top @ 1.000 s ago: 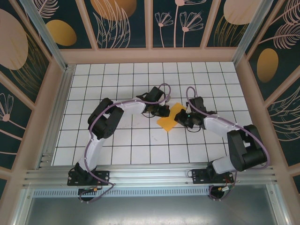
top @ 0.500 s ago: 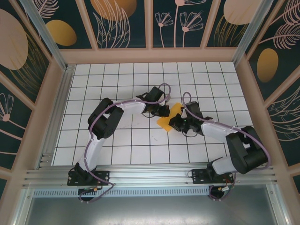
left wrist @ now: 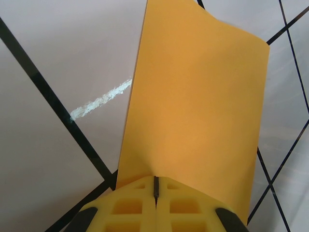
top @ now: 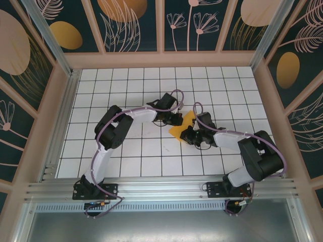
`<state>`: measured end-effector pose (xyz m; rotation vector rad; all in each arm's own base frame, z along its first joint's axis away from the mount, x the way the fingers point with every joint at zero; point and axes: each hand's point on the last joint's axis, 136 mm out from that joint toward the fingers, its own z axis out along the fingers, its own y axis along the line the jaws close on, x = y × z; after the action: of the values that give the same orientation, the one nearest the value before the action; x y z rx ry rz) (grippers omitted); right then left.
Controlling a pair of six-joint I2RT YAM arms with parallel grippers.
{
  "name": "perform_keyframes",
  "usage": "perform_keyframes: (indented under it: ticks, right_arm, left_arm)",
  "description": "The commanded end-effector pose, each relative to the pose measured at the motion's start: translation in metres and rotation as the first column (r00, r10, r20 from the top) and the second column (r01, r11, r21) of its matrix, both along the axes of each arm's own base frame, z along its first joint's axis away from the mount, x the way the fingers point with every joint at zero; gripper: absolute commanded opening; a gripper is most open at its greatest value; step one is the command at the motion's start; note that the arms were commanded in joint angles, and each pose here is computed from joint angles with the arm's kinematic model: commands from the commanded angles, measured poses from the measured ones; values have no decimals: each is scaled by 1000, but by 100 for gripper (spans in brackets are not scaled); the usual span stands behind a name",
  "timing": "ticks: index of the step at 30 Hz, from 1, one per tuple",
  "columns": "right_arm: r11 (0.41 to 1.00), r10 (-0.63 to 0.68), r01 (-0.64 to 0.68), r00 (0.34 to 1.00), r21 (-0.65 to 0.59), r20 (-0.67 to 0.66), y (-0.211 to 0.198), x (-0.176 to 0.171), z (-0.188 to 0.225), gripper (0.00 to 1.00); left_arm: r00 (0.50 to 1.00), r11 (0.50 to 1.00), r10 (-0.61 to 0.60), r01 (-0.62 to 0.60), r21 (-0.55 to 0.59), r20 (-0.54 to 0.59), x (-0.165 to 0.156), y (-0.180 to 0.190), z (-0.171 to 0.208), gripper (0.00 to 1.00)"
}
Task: Fold a paper plane with a square sheet of paper (pick it up from the middle)
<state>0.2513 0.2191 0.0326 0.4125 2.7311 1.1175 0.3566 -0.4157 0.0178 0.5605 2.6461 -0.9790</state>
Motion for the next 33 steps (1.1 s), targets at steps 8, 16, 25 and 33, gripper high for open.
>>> perform_keyframes:
  ticks: [8,16,25,33]
  right_arm:
    - [1000,8,-8,1000,6,4,5,3,-12,14]
    - [1000,2,-2,1000,-5,15,5,8,-16,14]
    - [992,-40,30,995,-119,-87,-12,-3,-52,13]
    - [1000,-9,10,1000,-29,20,0,7,-7,13]
  left_arm:
    - [999,999,10,-8,53,-41,-1,7,-26,2]
    - [999,999,3,-1,51,-38,-1,5,-28,2]
    - [999,998,0,2,57,-37,1,5,-29,2]
    - [1000,997,4,-2,77,-28,4,5,-31,2]
